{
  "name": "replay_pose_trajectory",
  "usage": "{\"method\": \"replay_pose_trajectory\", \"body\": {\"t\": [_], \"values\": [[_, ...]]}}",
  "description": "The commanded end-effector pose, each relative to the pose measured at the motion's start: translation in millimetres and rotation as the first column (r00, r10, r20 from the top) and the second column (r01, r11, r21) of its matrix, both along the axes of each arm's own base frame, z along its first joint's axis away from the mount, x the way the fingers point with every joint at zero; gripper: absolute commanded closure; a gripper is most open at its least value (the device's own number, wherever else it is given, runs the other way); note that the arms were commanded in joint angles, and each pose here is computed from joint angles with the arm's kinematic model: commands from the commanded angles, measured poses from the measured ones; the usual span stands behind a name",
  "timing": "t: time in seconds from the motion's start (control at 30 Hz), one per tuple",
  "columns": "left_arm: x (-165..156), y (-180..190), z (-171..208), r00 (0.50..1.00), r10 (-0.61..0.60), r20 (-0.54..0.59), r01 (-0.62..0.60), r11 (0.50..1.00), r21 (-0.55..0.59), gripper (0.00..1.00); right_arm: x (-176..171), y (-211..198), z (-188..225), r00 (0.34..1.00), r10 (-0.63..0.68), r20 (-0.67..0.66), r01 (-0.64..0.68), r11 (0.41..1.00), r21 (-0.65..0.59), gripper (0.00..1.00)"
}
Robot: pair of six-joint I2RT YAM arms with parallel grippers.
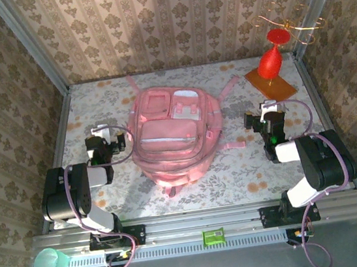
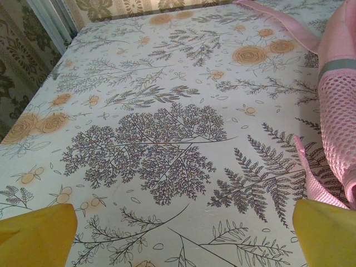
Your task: Pack the student bag
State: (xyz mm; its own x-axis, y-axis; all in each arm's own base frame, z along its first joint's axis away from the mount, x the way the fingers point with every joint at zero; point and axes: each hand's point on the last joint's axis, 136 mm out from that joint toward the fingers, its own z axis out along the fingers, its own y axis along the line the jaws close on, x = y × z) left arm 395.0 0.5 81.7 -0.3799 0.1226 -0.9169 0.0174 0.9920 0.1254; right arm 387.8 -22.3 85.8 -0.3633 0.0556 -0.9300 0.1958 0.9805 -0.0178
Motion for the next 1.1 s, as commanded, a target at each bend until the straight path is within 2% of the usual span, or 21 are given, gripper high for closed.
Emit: {"method": "replay_pose_trajectory", "body": {"t": [0.0, 1.07], "values": [[5.3, -4.1, 13.5, 0.999, -0.009, 0.047, 0.01, 1.0, -0.02, 0.0, 7.4, 1.2, 14.2, 0.999, 0.004, 0.043, -0.003, 1.0, -0.015, 0.0], [5.8, -7.4, 13.4, 0.998, -0.034, 0.044, 0.035, 0.999, -0.026, 0.0, 8.9, 1.7, 13.6, 0.999, 0.006, 0.039, -0.005, 1.0, -0.013, 0.0]]}}
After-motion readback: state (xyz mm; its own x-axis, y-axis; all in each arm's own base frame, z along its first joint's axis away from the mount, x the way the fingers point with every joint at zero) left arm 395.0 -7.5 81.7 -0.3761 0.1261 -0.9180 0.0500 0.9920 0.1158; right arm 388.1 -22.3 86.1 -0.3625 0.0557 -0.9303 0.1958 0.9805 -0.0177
